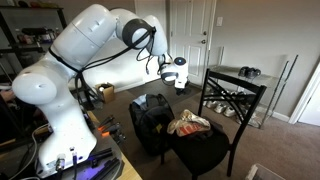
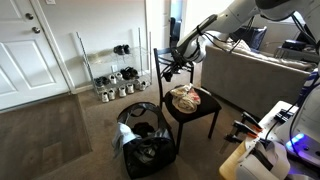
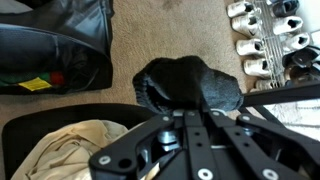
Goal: Remove the black cloth from the chair and put it in the black hamper
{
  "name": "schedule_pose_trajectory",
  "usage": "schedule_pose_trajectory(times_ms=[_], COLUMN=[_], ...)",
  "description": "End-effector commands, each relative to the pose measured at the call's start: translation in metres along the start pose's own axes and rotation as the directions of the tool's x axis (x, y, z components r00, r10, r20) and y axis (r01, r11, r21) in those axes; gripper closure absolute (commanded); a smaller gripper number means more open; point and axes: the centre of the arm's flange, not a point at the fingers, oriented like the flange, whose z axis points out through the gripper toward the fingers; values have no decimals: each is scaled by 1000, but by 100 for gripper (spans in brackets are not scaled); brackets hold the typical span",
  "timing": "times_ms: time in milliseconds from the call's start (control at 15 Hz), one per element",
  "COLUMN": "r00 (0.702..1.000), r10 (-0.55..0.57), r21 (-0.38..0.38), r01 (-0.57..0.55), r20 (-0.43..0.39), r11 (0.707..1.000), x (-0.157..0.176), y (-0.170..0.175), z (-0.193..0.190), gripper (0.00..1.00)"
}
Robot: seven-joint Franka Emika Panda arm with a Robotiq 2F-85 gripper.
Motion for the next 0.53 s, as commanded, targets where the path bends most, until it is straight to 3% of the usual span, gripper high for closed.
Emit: schedule_pose_trajectory(times_ms=[0, 267, 467], r00=[993, 966, 933], r10=[-96, -175, -229], r21=[-63, -164, -228], r01=[100, 207, 295], r20=[63, 189, 278], r11=[993, 965, 928], x=[-34, -73, -90], y=[25, 53, 76], z=[-1, 2, -2], gripper=[95, 95, 95])
